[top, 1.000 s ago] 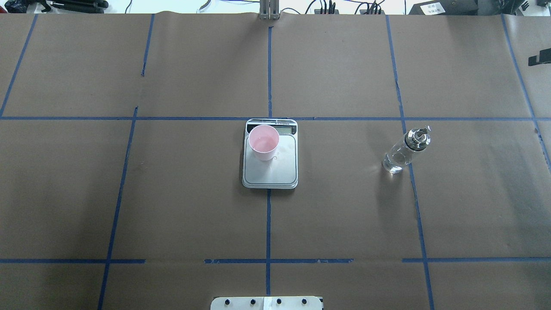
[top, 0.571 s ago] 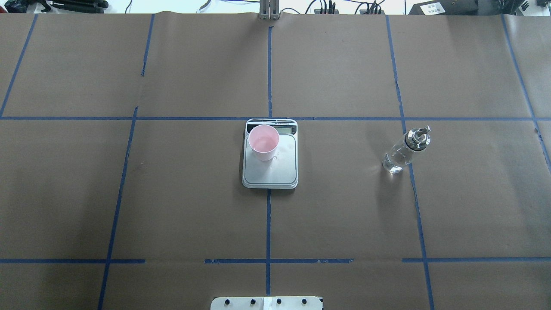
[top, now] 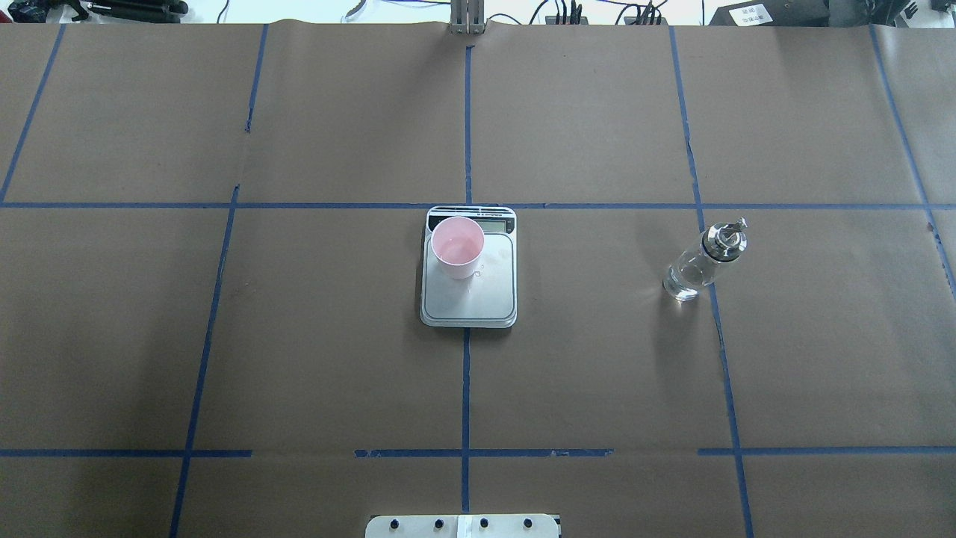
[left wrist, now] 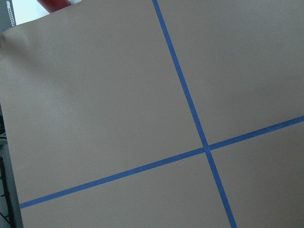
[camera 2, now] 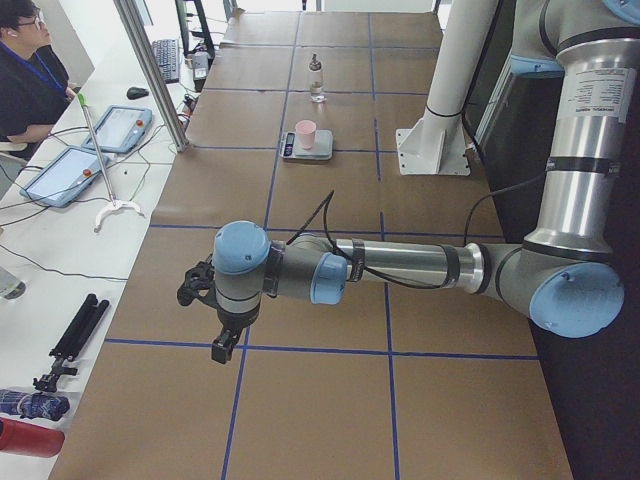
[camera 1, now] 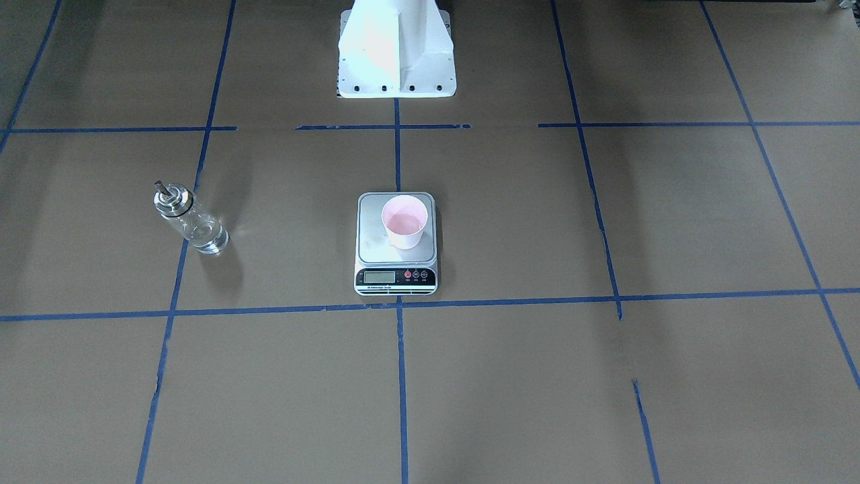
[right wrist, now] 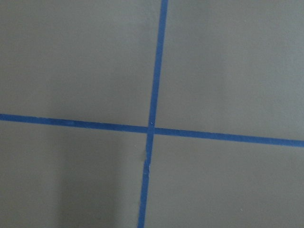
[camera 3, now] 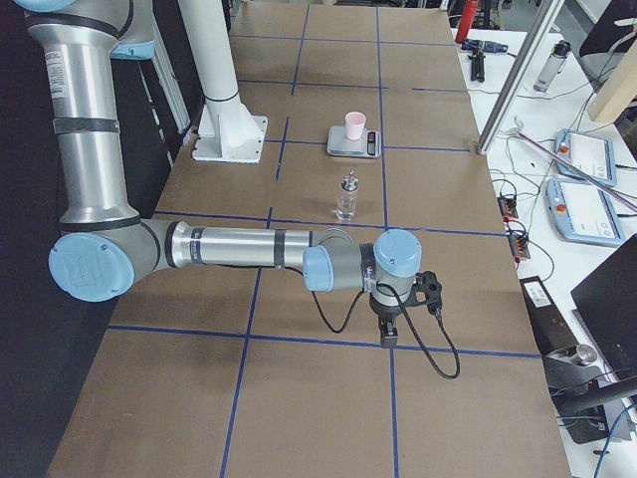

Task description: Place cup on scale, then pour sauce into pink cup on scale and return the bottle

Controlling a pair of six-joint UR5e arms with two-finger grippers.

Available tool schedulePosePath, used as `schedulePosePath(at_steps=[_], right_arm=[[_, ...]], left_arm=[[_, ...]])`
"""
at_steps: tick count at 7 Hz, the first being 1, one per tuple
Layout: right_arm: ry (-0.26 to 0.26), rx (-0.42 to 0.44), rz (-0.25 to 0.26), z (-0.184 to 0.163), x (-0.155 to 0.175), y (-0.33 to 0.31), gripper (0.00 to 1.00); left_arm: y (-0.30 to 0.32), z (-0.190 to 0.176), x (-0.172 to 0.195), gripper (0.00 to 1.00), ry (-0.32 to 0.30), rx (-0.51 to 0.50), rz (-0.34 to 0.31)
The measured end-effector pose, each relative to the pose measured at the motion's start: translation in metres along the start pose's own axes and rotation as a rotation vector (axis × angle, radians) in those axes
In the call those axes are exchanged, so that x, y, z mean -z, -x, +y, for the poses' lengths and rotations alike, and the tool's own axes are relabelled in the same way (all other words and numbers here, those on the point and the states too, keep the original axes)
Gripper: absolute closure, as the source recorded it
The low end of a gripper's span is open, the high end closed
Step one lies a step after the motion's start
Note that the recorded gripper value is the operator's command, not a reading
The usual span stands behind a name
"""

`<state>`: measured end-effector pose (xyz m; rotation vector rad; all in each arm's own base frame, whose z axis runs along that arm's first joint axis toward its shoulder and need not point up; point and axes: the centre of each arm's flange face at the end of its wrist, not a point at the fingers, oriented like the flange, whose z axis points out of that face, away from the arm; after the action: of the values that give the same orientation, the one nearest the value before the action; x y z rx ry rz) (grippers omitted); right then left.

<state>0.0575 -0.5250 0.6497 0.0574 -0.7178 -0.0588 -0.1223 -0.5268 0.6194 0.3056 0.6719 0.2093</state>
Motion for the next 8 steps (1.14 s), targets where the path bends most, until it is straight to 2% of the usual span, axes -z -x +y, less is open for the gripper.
schedulePosePath(at_steps=[1,2,4,8], right_arm=[[0.033,-0.006,0.047,0.016,-0.003,-0.007,0.00],[0.047,-0.008,0.061,0.041,-0.006,-0.010,0.00],[0.064,-0.022,0.020,0.090,-0.009,-0.008,0.00],[0.066,-0.033,-0.023,0.102,-0.012,-0.005,0.00]], left_arm=[[0.001,0.002,-0.001,0.00,0.006,0.007,0.002],[0.003,0.005,-0.005,0.00,0.015,0.016,0.006],[0.008,0.011,-0.012,0.00,0.038,0.037,0.013],[0.009,0.014,-0.015,0.00,0.064,0.062,0.022]])
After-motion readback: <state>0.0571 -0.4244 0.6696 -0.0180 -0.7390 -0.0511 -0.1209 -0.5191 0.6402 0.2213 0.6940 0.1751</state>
